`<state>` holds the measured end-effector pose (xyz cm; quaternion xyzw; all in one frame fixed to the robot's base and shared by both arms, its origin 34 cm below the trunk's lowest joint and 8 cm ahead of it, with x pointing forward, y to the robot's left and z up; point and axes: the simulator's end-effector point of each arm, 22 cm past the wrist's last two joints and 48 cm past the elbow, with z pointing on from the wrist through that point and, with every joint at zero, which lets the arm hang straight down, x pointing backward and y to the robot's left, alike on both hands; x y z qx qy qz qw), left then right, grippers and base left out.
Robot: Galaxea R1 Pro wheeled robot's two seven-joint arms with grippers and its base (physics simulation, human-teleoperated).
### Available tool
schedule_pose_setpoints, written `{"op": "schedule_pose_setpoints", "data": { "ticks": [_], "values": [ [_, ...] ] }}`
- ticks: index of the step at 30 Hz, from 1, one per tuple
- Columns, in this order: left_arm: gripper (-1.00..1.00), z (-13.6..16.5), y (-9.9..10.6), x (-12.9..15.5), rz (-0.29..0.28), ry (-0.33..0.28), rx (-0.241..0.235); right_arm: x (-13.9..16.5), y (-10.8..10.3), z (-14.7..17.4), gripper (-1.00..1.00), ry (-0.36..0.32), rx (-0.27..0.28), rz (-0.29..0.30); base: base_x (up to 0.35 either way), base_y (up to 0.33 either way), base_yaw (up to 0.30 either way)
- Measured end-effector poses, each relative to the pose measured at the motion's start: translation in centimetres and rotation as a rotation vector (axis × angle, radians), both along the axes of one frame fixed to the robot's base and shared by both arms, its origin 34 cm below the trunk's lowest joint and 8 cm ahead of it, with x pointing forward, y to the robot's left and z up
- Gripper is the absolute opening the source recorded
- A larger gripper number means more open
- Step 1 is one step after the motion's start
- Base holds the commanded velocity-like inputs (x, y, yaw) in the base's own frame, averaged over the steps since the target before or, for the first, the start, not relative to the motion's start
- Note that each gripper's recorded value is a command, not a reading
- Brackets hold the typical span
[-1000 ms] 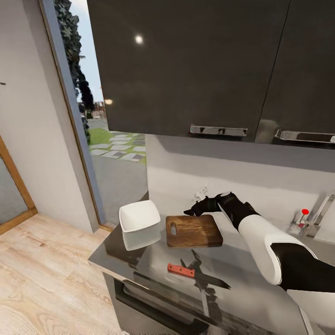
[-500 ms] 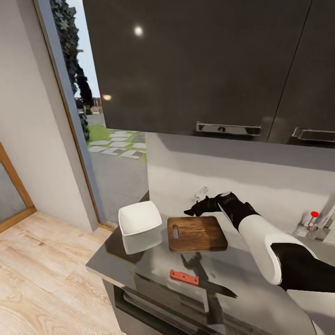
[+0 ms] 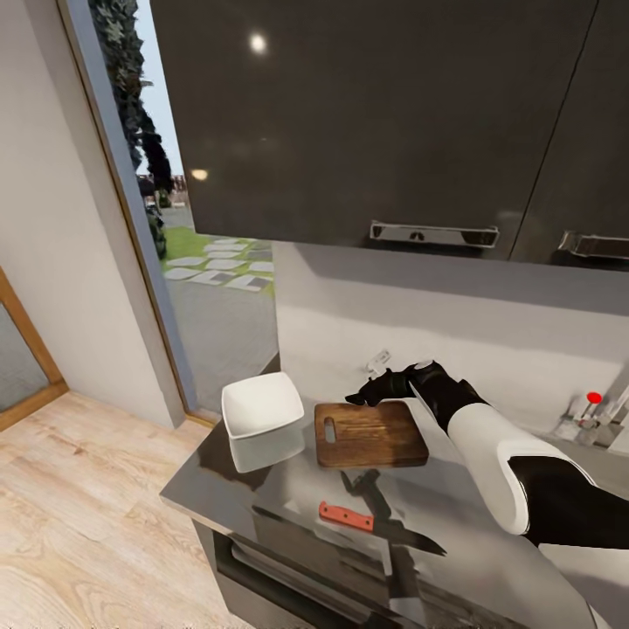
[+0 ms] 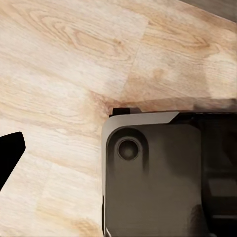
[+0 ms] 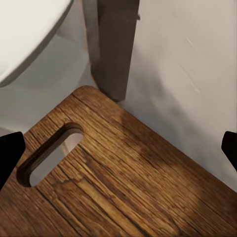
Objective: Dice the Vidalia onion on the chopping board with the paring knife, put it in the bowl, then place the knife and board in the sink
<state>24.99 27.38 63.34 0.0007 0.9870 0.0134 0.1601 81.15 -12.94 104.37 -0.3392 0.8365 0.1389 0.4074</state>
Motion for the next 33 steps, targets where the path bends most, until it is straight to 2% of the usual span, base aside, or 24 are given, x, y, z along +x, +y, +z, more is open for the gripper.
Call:
{"op": "schedule_pose_setpoints", "data": {
  "ticks": [19, 27, 29, 33],
  "values": [
    [1.00, -0.5, -0.1, -1.4, 0.000, 0.037, -0.002, 0.0, 0.1, -2.2, 1.00, 0.032, -0.001, 0.003, 0.000, 0.000, 0.000],
    [1.00, -0.8, -0.6, -2.7, 0.001, 0.066, -0.010, 0.0, 0.5, -2.5, 1.00, 0.036, 0.002, 0.030, 0.000, 0.000, 0.000],
    [1.00, -0.9, -1.0, -3.0, 0.001, 0.072, -0.016, 0.2, 0.5, -2.2, 1.00, 0.024, -0.017, 0.049, 0.000, 0.000, 0.000],
    [1.00, -0.9, -1.3, -3.2, 0.001, 0.077, -0.020, 0.9, 0.9, 0.0, 1.00, -0.042, -0.100, 0.119, 0.000, 0.000, 0.000]
  ]
}}
